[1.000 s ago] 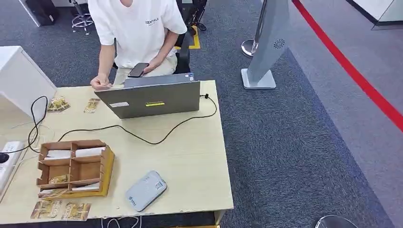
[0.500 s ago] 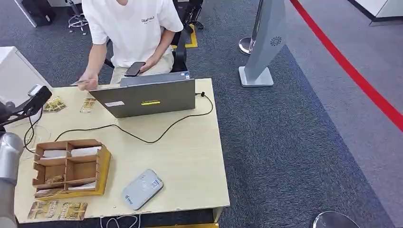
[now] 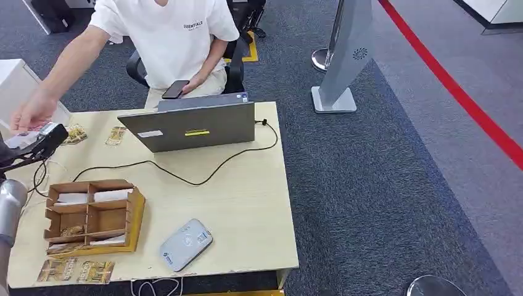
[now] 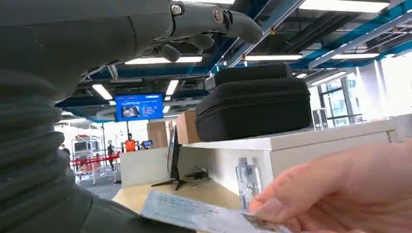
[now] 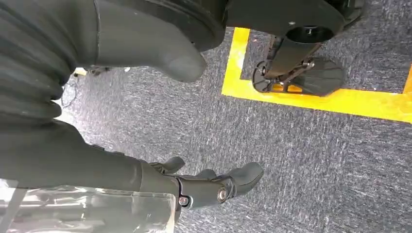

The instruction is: Pass the card to the sensor for recognition and then transmit it.

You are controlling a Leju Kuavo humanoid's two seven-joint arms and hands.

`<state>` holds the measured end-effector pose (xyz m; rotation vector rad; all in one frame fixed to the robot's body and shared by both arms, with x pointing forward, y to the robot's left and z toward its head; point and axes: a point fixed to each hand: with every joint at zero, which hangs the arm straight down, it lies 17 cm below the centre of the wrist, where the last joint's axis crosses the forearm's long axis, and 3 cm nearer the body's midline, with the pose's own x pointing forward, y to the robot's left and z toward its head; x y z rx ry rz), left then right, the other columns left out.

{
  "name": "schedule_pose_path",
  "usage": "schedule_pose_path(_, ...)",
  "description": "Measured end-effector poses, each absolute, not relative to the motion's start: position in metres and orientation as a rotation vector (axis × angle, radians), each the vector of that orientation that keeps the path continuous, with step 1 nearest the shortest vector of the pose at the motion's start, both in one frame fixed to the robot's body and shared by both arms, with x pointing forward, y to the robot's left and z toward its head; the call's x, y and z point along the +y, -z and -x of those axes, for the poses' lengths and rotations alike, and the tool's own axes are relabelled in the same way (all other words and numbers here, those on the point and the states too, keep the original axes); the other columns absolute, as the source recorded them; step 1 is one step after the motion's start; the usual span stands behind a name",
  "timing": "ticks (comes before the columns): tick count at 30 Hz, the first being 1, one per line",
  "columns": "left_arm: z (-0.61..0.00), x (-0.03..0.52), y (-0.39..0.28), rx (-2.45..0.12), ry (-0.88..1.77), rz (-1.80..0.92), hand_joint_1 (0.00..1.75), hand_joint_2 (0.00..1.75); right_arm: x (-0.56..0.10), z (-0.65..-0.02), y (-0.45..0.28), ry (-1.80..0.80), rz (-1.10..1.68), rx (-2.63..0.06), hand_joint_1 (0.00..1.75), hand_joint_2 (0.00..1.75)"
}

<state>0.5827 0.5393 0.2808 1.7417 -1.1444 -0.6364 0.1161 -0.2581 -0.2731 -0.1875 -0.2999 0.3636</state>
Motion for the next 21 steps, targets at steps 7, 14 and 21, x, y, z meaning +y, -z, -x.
schedule_pose_path(7,-0.58,0.537,-0.267,-1.134,0.643,-1.721,1.75,1.75,-0.258,-0.116,0.273,-0.367,0.187,-0.302,0.0,1.75)
schedule_pose_path(14,-0.581,0.529,-0.253,-1.143,0.672,-1.687,1.75,1.75,-0.258,-0.116,0.273,-0.362,0.186,-0.301,0.0,1.75)
schedule_pose_path(21,-0.581,0.523,-0.251,-1.147,0.694,-1.687,1.75,1.75,-0.258,-0.116,0.273,-0.357,0.186,-0.3,0.0,1.75)
